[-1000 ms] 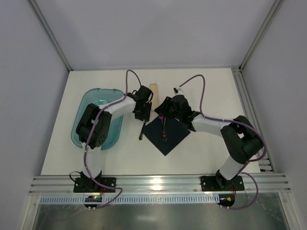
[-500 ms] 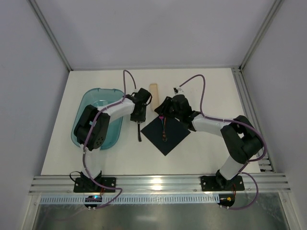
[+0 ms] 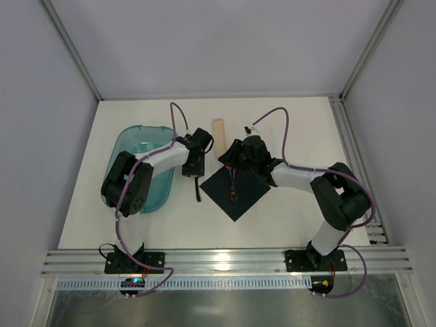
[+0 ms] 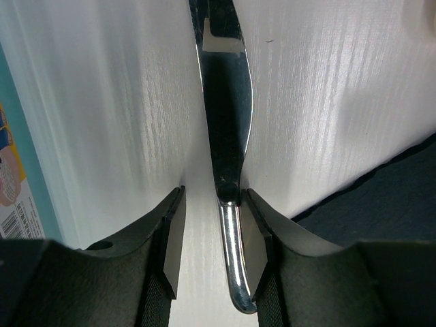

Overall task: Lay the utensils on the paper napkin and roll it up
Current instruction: Pick up the utensils from the center of the board.

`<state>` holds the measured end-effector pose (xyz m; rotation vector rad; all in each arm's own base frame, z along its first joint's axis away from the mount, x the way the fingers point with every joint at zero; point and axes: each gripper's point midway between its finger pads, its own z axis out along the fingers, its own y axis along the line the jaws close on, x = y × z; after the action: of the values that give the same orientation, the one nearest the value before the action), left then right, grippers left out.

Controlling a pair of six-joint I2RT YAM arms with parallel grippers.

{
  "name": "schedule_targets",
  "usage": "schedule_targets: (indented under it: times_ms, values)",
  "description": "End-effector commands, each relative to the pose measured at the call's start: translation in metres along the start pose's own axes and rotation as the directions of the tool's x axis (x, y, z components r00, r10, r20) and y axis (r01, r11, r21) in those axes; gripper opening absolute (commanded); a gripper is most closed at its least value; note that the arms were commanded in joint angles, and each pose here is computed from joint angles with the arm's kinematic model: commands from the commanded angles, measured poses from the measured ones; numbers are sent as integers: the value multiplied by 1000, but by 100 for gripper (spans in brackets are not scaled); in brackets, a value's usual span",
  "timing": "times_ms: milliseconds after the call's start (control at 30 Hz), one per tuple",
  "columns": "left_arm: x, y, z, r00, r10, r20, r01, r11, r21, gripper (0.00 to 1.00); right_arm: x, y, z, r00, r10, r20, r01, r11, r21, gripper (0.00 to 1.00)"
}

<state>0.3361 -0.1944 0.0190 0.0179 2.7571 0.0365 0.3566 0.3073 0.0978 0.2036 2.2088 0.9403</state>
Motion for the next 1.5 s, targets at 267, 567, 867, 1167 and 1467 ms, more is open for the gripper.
schedule_targets:
  times_ms: [267, 567, 867, 1167, 1467]
  values:
    - [43, 8, 14, 992, -10, -127, 9, 1000, -7, 13, -6, 25, 5, 1000, -17, 13, 18, 997, -70, 35]
    - [44, 0, 6, 995, -19, -102, 26, 997, 68, 0, 8, 35, 37, 999, -9, -31, 8, 999, -46, 37]
    - [32, -3, -10, 999, -36, -20, 38, 992, 119, 0, 27, 29, 72, 996, 47, -72, -48, 999, -6, 43]
    - [25, -4, -16, 999, -40, 11, 38, 990, 136, 0, 39, 26, 89, 994, 51, -97, -51, 999, 5, 45]
    - [18, -8, -24, 999, -43, 31, 37, 987, 159, 0, 48, 31, 97, 993, 27, -115, -31, 999, -31, 45]
